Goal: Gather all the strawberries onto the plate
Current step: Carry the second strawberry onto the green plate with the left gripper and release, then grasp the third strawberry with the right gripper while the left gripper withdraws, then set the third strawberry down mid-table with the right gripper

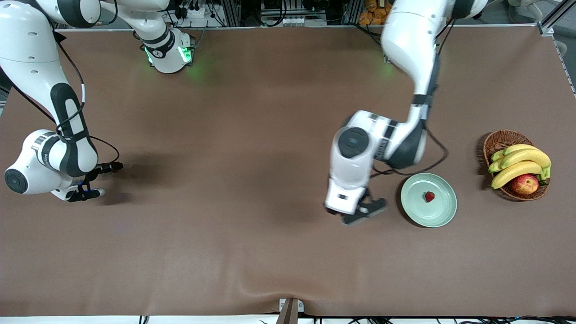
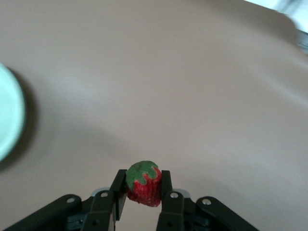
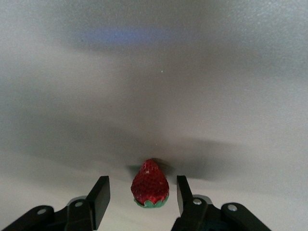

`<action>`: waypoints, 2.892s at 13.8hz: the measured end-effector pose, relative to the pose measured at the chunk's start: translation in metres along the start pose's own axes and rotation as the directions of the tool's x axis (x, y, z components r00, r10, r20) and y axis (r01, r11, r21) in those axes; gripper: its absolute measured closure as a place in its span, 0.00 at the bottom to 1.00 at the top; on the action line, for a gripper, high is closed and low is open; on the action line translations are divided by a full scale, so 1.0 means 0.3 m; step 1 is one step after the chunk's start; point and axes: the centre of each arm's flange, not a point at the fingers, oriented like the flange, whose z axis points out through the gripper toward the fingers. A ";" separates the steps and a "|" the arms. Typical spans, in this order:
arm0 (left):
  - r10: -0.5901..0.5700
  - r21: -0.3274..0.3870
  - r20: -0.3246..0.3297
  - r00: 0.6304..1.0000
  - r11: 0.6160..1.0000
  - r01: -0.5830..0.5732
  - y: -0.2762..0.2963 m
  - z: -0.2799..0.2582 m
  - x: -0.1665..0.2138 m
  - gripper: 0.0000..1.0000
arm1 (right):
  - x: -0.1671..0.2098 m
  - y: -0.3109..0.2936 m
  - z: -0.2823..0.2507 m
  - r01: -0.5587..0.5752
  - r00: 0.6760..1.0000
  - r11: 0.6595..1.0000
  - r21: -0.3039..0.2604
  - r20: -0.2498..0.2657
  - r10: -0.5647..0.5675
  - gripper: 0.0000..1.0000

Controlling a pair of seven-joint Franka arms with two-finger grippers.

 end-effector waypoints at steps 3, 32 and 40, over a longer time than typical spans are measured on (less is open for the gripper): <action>-0.049 0.084 0.070 0.996 0.996 0.043 -0.262 0.113 0.127 0.67 | -0.001 -0.001 0.002 0.005 1.000 1.000 0.000 0.004 -0.005 0.56; 0.072 -0.013 0.188 0.980 0.997 -0.070 -0.311 0.117 0.031 0.00 | 0.301 -1.616 0.040 0.033 0.977 0.950 0.310 -0.210 0.034 0.68; 0.073 -0.099 0.210 0.975 0.994 -0.053 -0.112 0.064 -0.075 0.00 | 0.314 -1.640 0.151 0.021 0.982 0.958 0.287 -0.187 0.034 0.23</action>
